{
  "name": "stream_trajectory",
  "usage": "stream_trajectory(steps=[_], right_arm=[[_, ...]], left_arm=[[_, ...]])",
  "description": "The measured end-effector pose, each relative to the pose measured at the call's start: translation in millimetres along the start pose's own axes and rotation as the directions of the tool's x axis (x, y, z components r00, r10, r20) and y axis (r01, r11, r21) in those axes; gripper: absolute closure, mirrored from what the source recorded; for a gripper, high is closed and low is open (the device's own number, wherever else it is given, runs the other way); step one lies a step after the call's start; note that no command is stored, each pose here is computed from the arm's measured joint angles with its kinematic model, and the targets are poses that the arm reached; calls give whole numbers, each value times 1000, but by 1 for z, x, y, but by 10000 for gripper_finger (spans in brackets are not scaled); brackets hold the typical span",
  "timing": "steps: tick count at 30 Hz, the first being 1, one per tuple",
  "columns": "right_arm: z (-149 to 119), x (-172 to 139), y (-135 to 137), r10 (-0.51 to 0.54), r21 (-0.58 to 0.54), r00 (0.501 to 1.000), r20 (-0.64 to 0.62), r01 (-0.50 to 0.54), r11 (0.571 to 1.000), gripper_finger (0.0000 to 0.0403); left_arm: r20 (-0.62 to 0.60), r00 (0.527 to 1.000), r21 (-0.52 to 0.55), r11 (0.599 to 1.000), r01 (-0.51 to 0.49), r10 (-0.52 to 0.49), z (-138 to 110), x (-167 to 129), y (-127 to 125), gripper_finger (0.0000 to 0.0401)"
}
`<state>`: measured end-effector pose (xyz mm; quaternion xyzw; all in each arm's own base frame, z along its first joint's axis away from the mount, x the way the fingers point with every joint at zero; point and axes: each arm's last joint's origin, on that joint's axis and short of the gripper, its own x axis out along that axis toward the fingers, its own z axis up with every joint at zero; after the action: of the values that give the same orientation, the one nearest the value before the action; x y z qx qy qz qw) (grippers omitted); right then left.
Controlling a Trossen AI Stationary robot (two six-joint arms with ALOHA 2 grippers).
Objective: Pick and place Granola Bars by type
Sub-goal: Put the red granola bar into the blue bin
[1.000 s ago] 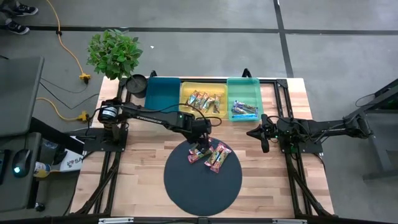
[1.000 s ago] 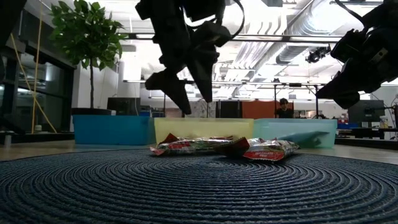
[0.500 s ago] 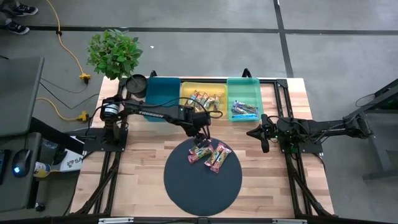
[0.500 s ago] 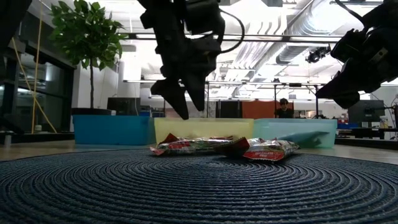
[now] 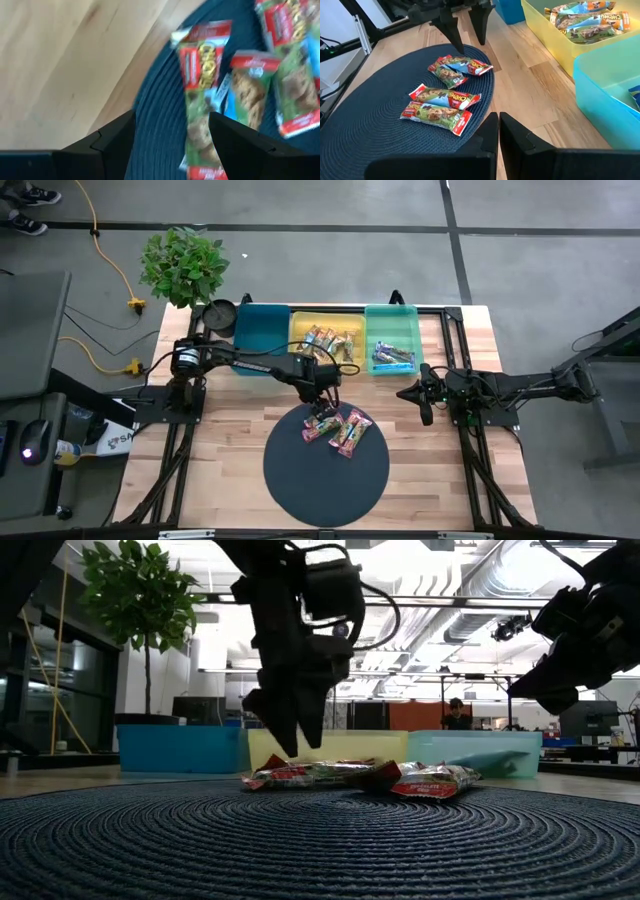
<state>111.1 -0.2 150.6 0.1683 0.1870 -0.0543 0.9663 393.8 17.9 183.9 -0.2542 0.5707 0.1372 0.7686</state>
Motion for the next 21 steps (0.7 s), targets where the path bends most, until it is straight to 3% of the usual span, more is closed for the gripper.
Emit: stream_trajectory(steps=[10,21], right_arm=[[0,1,0,-3,0,1000,-7,3,1000,402],[0,0,0,-3,0,1000,-6,3,1000,402]], left_arm=[[40,997,-12,998,68,-68,2,4,-12,153],[-15,998,-34,998,55,-55,-4,23,-16,153]])
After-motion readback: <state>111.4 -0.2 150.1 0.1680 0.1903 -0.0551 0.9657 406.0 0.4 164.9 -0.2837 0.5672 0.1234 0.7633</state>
